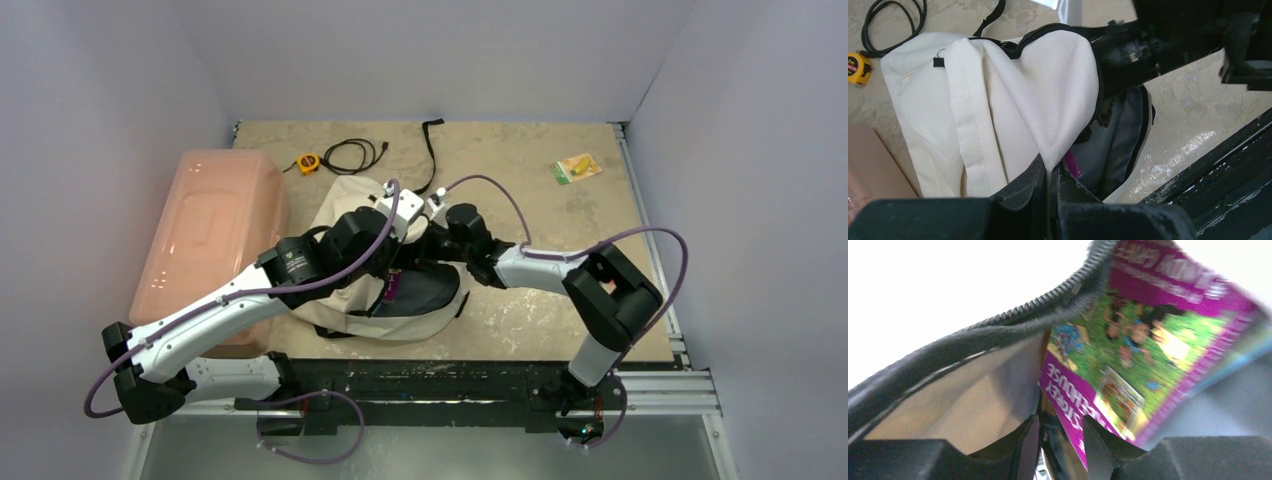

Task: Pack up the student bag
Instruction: Place the book in the student bag.

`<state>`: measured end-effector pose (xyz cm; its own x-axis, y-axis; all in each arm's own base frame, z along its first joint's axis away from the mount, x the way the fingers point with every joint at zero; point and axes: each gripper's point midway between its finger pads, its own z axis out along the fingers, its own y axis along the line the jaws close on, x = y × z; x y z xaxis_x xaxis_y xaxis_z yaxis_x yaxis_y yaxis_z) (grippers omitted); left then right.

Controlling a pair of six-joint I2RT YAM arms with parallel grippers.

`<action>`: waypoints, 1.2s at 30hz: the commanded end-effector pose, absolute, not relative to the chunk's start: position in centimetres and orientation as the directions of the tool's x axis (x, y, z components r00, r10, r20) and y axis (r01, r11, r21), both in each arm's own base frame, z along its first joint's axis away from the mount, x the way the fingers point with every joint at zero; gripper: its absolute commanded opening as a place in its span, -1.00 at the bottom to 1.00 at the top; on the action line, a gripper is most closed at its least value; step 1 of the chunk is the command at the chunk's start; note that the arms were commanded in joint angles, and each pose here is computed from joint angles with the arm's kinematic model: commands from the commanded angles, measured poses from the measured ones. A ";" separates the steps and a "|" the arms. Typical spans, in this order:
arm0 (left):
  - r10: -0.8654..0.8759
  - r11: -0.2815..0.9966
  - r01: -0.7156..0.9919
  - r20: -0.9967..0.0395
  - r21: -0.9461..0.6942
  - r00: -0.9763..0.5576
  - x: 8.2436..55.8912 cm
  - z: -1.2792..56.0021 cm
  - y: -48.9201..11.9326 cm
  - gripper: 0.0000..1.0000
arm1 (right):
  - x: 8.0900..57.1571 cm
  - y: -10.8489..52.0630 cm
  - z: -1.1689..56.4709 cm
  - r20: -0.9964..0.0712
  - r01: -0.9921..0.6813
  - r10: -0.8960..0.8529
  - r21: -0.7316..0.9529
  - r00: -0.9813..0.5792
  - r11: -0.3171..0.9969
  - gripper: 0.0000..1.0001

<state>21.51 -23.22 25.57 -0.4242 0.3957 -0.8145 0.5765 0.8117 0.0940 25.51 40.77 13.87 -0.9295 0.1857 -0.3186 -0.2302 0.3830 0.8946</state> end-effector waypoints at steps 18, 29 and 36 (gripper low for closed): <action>0.298 0.807 0.590 -0.851 -0.018 -0.433 21.0 26.0 -25.0 -1.00 | 28.4 42.9 15.8 -0.436 -0.337 0.206 0.859 -0.876 0.386 -0.49; 0.292 0.814 0.580 -0.831 -0.043 -0.472 20.8 23.6 -25.3 -1.00 | 26.5 34.1 13.7 -0.425 -0.301 0.152 0.812 -0.892 0.500 0.10; 0.318 0.796 0.599 -0.783 -0.085 -0.535 19.9 20.8 -26.3 -1.00 | 25.2 25.3 12.1 -0.574 -0.364 0.010 0.533 -0.819 0.764 0.86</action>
<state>20.82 -24.96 21.69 -0.4964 0.3394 -0.7990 0.5775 0.8163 -0.0121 26.76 29.70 14.79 -0.8468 0.1769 -0.5017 -0.3060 0.6095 0.7313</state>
